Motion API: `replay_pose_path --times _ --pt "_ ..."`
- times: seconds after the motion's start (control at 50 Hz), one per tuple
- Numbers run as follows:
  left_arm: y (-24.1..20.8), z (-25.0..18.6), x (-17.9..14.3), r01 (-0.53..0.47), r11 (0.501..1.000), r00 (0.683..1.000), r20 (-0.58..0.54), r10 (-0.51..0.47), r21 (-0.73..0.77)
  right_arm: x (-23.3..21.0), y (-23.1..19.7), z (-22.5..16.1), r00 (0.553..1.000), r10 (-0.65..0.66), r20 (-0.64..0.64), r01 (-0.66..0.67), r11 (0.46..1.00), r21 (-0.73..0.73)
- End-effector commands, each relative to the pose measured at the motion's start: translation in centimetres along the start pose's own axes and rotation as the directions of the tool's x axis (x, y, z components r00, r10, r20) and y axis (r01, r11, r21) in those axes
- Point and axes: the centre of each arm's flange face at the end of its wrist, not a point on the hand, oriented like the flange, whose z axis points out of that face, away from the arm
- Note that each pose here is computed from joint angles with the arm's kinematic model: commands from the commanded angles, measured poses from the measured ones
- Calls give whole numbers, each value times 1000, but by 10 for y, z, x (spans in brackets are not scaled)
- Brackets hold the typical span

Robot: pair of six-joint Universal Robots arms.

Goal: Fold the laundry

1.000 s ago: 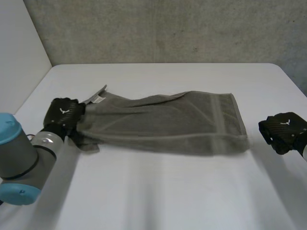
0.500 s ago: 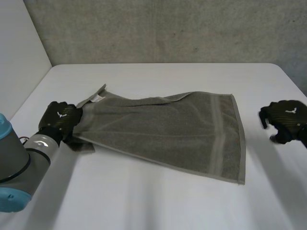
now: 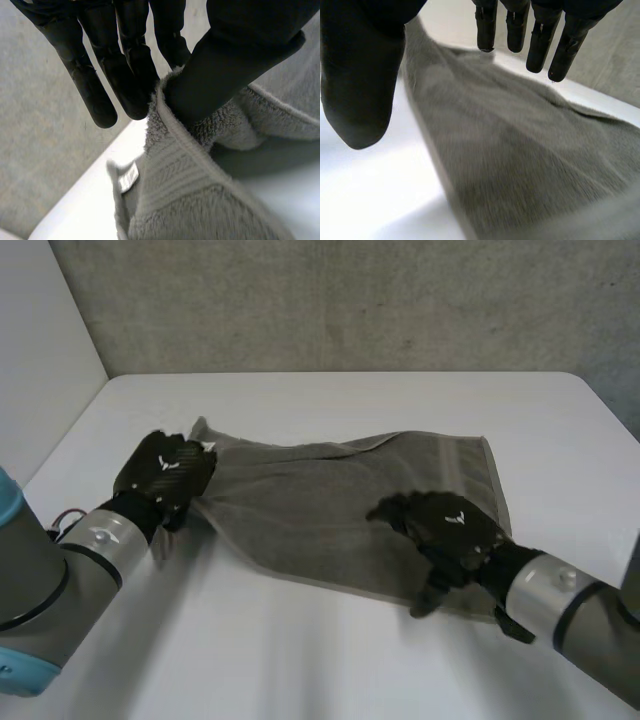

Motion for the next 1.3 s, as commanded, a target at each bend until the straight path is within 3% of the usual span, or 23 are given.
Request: replay_pose_path --times 0.02,0.24,0.36,0.6,0.74,0.86,1.02,1.12,1.24,1.3 --pt "-43 -15 -2 111 990 994 -16 -110 84 0 -14 24 989 148 -29 -144 984 106" --pt "-87 -19 -23 283 945 959 -17 -284 165 -46 5 53 993 120 -21 -119 991 56" --pt "-95 -17 -27 293 940 955 -17 -295 177 -67 10 56 993 119 17 -120 992 46" --pt "-92 -18 -26 298 940 954 -18 -299 166 -68 12 74 983 163 -81 -152 981 120" --pt "-91 -18 -29 298 940 954 -7 -301 165 -54 36 90 966 157 -208 -135 984 115" --pt "-89 -16 -33 297 940 953 6 -303 165 -48 43 91 960 160 -228 -137 984 116" --pt "-80 -12 -49 297 942 949 57 -309 156 -6 30 76 929 182 -321 -140 979 150" --pt "-74 -9 -58 327 933 936 82 -341 150 43 14 56 887 187 -422 -118 976 186" --pt "-66 -8 -64 375 917 916 96 -389 136 74 23 47 875 195 -443 -138 978 159" --pt "-64 -9 -62 381 916 914 95 -394 127 78 37 46 891 206 -404 -173 978 116"
